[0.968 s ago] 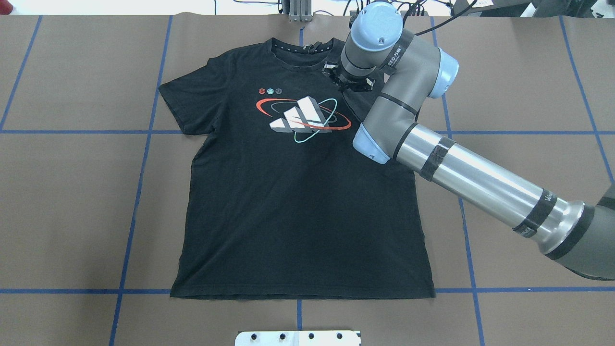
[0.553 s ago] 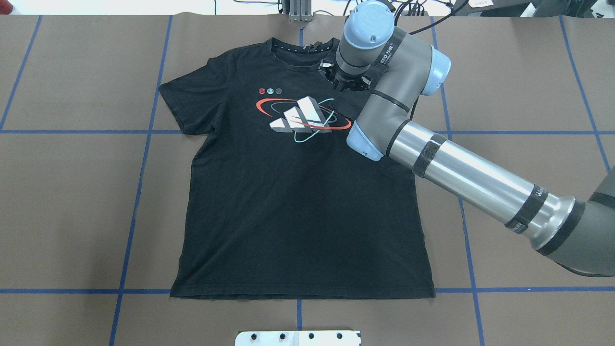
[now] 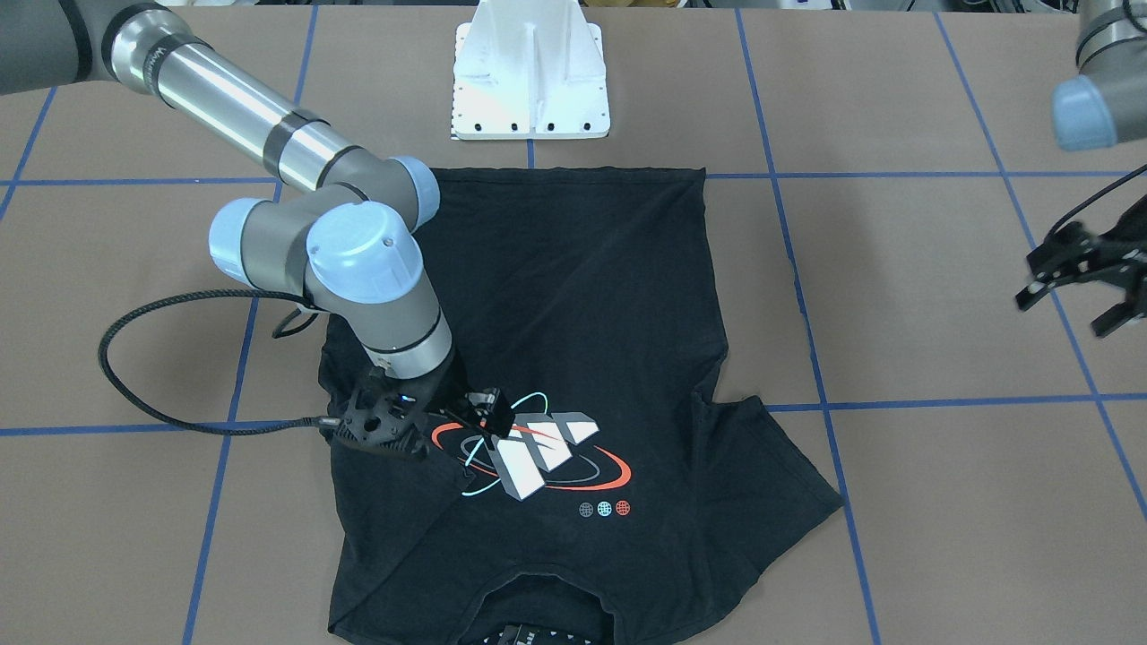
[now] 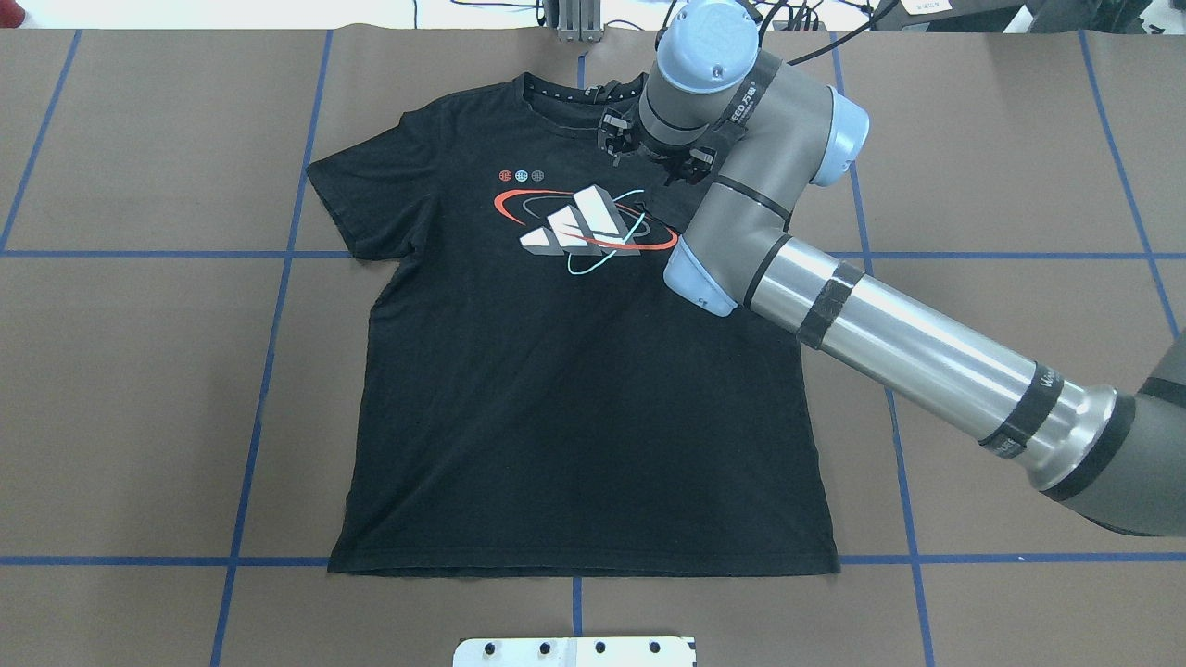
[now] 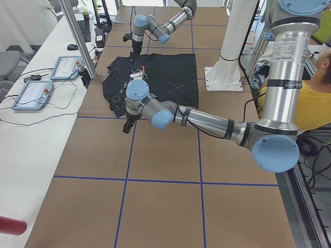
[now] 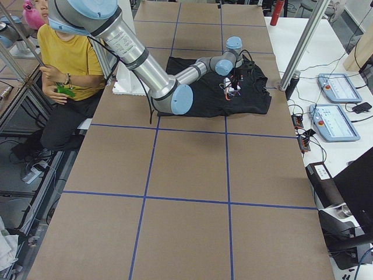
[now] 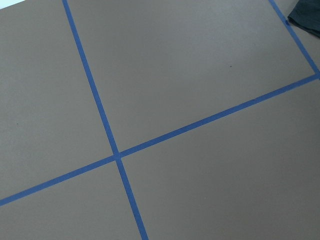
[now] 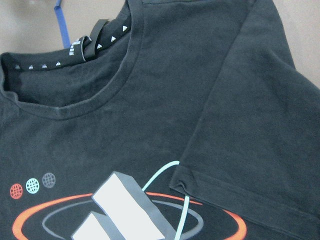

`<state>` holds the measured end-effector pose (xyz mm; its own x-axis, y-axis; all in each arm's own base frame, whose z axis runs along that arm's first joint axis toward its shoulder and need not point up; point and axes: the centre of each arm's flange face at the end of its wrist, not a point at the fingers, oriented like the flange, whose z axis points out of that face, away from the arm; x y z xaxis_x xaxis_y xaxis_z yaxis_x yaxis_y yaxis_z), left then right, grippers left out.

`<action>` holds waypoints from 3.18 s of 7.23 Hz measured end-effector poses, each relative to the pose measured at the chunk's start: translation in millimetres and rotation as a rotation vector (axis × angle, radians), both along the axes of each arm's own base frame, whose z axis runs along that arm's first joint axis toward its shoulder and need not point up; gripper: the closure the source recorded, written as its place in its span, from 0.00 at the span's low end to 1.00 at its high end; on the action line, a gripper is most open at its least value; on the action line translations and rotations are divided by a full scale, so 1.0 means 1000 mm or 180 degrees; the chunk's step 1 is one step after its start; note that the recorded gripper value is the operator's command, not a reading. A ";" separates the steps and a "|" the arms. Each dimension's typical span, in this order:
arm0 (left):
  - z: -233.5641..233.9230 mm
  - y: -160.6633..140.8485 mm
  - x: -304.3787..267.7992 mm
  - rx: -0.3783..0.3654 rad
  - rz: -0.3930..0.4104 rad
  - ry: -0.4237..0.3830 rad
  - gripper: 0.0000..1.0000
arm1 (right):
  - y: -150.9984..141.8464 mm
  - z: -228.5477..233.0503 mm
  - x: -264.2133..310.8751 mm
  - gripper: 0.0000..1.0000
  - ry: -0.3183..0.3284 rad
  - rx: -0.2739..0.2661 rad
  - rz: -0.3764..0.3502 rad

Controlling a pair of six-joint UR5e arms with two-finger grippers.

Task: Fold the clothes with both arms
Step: 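Grasp the sleeve with the right gripper and fold it inward over the logo, then hold the folded sleeve with the right gripper while the left gripper reaches the other sleeve, then fold the other sleeve inward with the left gripper while the right gripper releases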

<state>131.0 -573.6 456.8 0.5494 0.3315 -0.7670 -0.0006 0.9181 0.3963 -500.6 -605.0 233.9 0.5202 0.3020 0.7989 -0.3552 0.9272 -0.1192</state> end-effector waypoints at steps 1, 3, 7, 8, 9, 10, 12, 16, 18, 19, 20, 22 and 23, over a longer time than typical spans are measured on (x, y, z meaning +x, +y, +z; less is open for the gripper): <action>-0.012 -0.028 0.051 -0.0046 0.0095 0.0054 0.04 | 0.027 0.017 0.025 0.00 -0.0078 -0.0012 -0.0079; -0.018 -0.077 0.137 -0.0085 0.0230 0.0071 0.18 | 0.074 0.045 0.072 0.00 -0.0187 -0.0009 -0.0169; 0.005 -0.128 0.203 0.0152 0.0225 0.0057 0.28 | 0.101 0.071 0.105 0.00 -0.0186 -0.0033 -0.0173; 0.015 -0.130 0.207 0.0227 0.0186 0.0050 0.34 | 0.101 0.073 0.106 0.00 -0.0174 -0.0037 -0.0171; 0.023 -0.131 0.212 0.0275 0.0180 0.0052 0.40 | 0.102 0.076 0.107 0.00 -0.0160 -0.0039 -0.0165; 0.026 -0.133 0.219 0.0310 0.0186 0.0064 0.41 | 0.102 0.078 0.107 0.00 -0.0151 -0.0037 -0.0159; 0.029 -0.135 0.225 0.0341 0.0198 0.0078 0.47 | 0.102 0.078 0.108 0.00 -0.0148 -0.0033 -0.0154; 0.028 -0.140 0.233 0.0361 0.0156 0.0036 0.85 | 0.102 0.077 0.108 0.00 -0.0153 -0.0027 -0.0153; 0.028 -0.140 0.233 0.0364 0.0156 0.0034 1.00 | 0.102 0.077 0.108 0.00 -0.0151 -0.0029 -0.0154; 0.027 -0.140 0.233 0.0367 0.0156 0.0035 1.00 | 0.102 0.077 0.108 0.00 -0.0152 -0.0029 -0.0152; 0.024 -0.140 0.233 0.0375 0.0153 0.0047 1.00 | 0.102 0.077 0.109 0.00 -0.0153 -0.0029 -0.0149; -0.015 -0.136 0.227 0.0329 0.0090 0.0267 1.00 | 0.102 0.074 0.112 0.00 -0.0167 -0.0021 -0.0139; -0.044 -0.125 0.224 0.0203 0.0092 0.0487 1.00 | 0.102 0.073 0.115 0.00 -0.0180 -0.0017 -0.0132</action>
<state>355.4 -699.1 412.5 0.4175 0.3960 -0.8178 0.0382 0.8916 0.4512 -385.9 -503.0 306.6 0.4865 0.2854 0.8257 -0.3089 0.9403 -0.1429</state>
